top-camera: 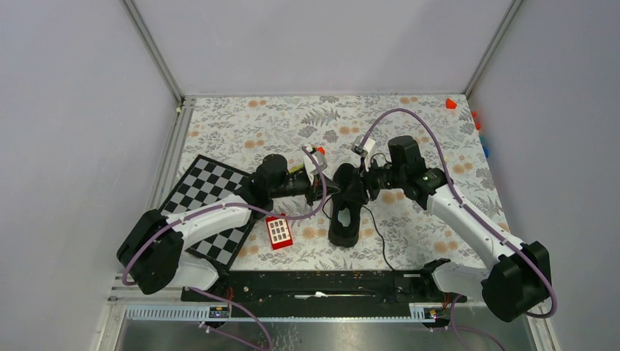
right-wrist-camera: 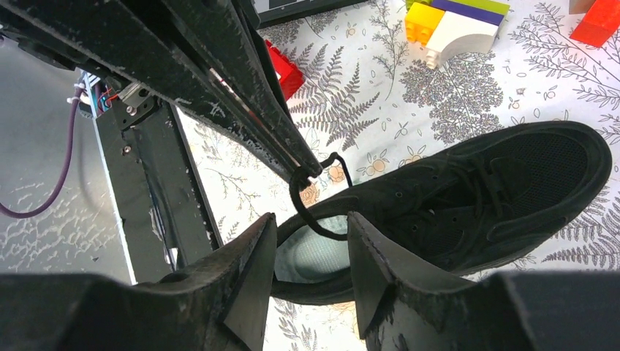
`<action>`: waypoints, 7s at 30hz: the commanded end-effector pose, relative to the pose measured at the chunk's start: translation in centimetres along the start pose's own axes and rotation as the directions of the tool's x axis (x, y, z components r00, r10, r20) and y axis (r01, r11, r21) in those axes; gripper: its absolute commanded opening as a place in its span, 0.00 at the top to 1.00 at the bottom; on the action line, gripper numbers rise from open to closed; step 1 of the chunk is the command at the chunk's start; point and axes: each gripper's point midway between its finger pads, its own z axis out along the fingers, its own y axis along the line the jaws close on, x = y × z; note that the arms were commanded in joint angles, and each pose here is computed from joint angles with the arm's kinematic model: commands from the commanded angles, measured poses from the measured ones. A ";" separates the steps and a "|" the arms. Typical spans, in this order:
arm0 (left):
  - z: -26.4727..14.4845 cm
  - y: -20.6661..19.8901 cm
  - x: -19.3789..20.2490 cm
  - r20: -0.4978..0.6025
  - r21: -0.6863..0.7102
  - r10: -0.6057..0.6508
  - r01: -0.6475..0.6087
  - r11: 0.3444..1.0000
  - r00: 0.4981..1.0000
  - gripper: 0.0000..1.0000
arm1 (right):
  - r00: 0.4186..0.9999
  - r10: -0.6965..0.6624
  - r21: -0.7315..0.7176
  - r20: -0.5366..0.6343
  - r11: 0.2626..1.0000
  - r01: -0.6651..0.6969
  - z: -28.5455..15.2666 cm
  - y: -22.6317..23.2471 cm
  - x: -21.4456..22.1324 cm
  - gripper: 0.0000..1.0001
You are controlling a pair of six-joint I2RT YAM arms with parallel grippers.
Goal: Tie the shoes
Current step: Wrap the shoelace around the shoelace.
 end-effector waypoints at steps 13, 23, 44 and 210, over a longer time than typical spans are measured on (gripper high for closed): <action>0.2 0.2 -0.1 0.018 -0.005 0.019 -0.019 1.000 1.000 1.00 | 0.995 -0.040 -0.084 0.086 0.995 0.047 0.5 1.2 -4.1 0.70; 0.2 0.2 0.0 0.020 -0.005 0.020 -0.020 1.000 1.000 1.00 | 0.997 -0.033 -0.082 0.074 0.996 0.039 0.5 1.1 -3.8 1.00; 0.7 -0.2 3.1 -0.016 -0.017 0.045 -0.046 0.999 0.999 0.56 | 0.994 0.039 -0.115 0.103 0.993 -0.027 -0.2 2.4 -5.1 1.00; 3.5 -2.3 -1.5 0.254 0.045 -0.059 0.049 0.998 0.965 1.00 | 0.958 0.223 0.094 0.181 0.966 -0.242 -0.6 1.2 -4.9 0.43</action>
